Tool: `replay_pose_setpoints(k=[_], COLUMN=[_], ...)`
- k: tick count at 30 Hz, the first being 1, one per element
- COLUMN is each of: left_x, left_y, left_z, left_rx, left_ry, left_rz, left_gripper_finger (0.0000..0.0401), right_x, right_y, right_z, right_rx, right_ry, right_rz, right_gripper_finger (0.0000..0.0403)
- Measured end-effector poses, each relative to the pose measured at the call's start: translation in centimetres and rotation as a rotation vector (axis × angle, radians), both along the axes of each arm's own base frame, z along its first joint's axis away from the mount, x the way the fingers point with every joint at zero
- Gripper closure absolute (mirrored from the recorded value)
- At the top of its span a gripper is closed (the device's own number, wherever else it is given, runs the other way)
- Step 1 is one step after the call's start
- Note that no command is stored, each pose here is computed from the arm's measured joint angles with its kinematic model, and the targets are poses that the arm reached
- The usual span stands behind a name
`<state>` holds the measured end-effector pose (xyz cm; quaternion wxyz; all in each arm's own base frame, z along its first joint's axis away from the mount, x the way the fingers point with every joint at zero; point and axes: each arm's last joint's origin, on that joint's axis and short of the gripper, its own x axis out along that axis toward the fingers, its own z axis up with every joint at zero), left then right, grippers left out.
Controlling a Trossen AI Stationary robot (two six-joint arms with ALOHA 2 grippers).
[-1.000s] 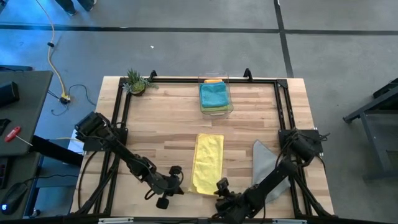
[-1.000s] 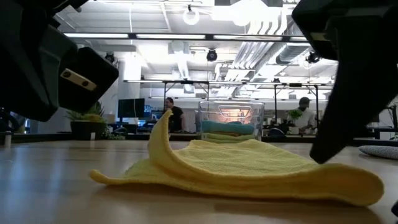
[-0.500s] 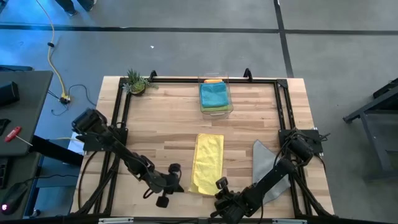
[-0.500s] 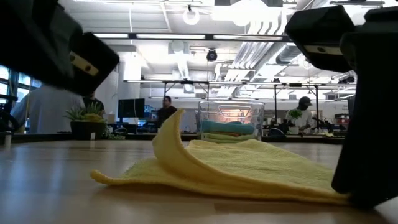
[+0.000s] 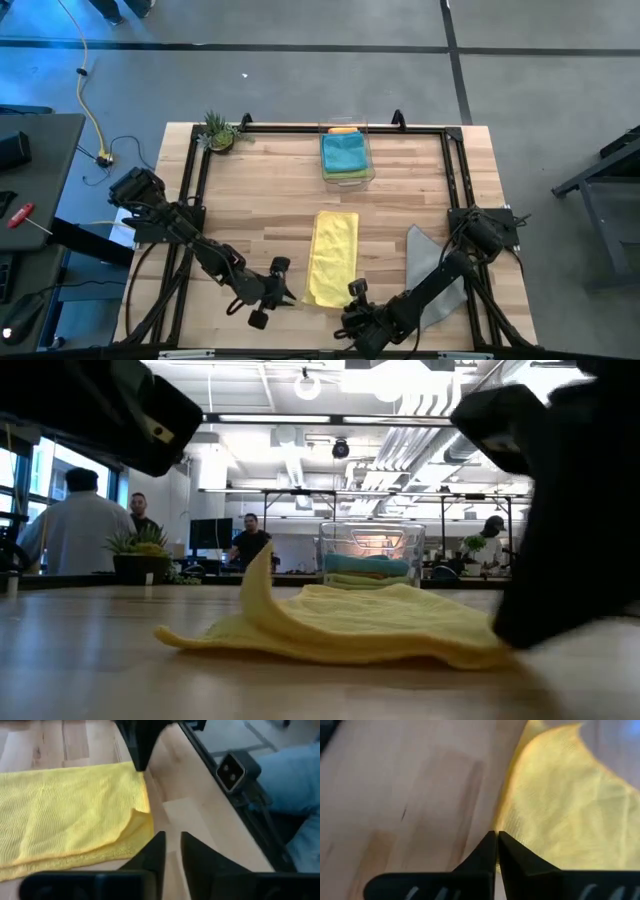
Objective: Fold microfiber towels
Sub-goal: Fold the yellow microfiber cloth
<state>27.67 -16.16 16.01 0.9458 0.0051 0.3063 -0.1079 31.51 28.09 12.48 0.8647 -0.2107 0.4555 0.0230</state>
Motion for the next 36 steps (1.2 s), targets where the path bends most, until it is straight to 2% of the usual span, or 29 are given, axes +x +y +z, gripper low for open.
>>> replay_pose_setpoints(k=[7, 10, 13, 21, 29, 32, 36], left_x=[0.0, -0.1, 0.1, 1.1, 2.0, 2.3, 2.6], left_y=[-1.3, -1.9, -2.1, -1.8, -1.1, -0.9, -0.7], left_z=[-0.2, -0.7, -1.6, -3.8, -4.6, -4.3, -4.4], left_rx=[0.085, 0.186, 0.235, 0.269, 0.292, 0.311, 0.333], left_ry=[-0.017, -0.026, -0.017, -0.012, -0.029, -0.056, -0.050], left_rz=[-0.028, -0.015, 0.007, 0.051, 0.068, 0.029, -0.090], left_gripper_finger=[0.0254, 0.0224, 0.0203, 0.0178, 0.0160, 0.0156, 0.0155], right_x=[0.5, 0.8, 1.1, 1.6, 2.0, 2.0, 2.1], right_y=[-0.7, -0.9, -1.3, -2.6, -2.9, -2.9, -2.8], right_z=[2.3, 2.7, 2.9, 5.1, 5.1, 5.1, 5.1], right_rx=[0.081, 0.104, 0.123, 0.167, 0.170, 0.169, 0.172], right_ry=[-0.068, -0.083, -0.091, -0.134, -0.136, -0.137, -0.139], right_rz=[-0.073, -0.096, -0.124, -0.184, -0.170, -0.164, -0.162], right_gripper_finger=[0.0402, 0.0402, 0.0402, 0.0402, 0.0402, 0.0402, 0.0402])
